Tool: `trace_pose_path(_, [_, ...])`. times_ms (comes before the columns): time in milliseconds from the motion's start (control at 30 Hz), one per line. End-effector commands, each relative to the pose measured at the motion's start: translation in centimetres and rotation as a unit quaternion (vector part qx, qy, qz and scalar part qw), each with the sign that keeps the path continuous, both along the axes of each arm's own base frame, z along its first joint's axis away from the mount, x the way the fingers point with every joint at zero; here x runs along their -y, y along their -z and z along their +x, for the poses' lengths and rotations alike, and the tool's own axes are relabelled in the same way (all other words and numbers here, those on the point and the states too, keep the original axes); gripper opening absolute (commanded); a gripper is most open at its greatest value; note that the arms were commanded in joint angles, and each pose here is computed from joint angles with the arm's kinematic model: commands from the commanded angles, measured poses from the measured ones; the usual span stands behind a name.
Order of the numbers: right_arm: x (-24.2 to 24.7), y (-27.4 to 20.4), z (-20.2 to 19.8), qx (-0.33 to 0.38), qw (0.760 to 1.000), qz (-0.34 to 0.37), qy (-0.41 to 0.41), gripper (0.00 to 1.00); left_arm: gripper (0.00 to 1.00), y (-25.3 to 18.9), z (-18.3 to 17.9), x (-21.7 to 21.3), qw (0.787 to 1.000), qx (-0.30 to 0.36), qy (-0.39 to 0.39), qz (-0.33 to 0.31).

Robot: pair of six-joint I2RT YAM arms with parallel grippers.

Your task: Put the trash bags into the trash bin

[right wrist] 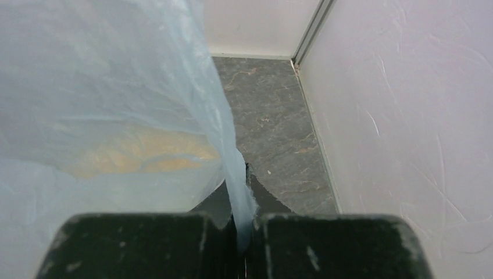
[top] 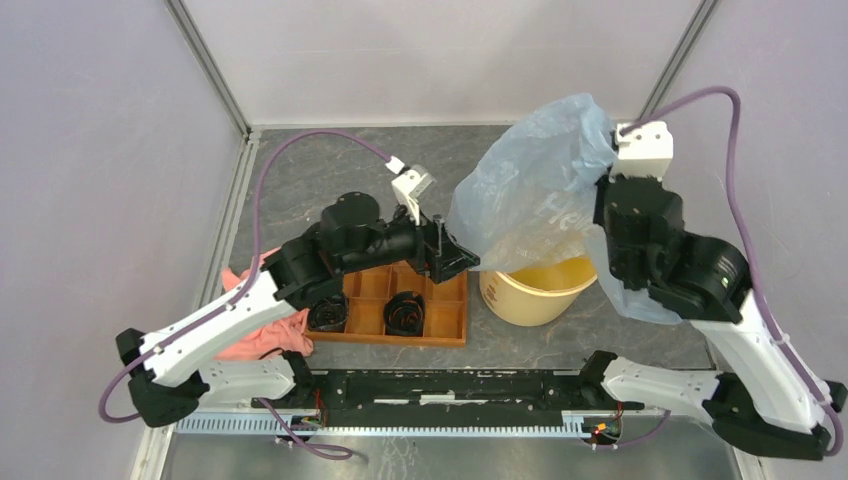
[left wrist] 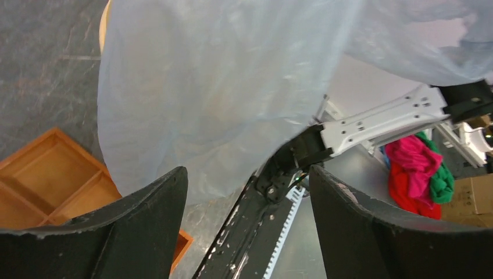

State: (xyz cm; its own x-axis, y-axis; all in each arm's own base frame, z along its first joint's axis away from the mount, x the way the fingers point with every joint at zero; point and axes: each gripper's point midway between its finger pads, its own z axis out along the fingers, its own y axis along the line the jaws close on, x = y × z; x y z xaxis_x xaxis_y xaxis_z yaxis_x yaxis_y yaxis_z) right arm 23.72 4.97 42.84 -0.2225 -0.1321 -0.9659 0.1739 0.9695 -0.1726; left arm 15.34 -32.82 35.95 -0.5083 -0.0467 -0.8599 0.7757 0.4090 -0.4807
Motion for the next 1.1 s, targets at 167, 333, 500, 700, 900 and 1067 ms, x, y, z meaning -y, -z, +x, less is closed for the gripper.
trace_pose_path(167, [2.9,-2.5,-2.7,0.075,0.996,0.027,-0.037,0.01,0.87,-1.1,4.9,-0.5,0.992,0.026,-0.126,0.000])
trace_pose_path(333, [2.4,-3.7,-2.9,0.095,0.992,0.031,-0.072,0.01,0.86,-2.0,4.2,4.3,0.999,0.021,-0.037,-0.032])
trace_pose_path(500, [1.8,-4.1,-3.0,0.101,0.990,0.033,-0.094,0.01,0.54,-2.0,3.5,9.3,0.998,-0.018,0.031,-0.047])
trace_pose_path(700, [0.6,-4.1,-2.6,0.096,0.988,0.030,-0.115,0.01,0.52,2.4,1.3,13.0,0.994,-0.070,0.072,-0.031])
trace_pose_path(900, [-1.0,-2.1,-1.3,0.048,0.991,-0.022,-0.126,0.01,0.75,2.2,1.7,12.5,0.997,-0.043,0.064,-0.003])
trace_pose_path(1067, [-2.6,0.0,-0.9,0.000,0.986,-0.057,-0.158,0.01,0.88,1.7,1.9,9.9,0.999,-0.003,0.037,0.013])
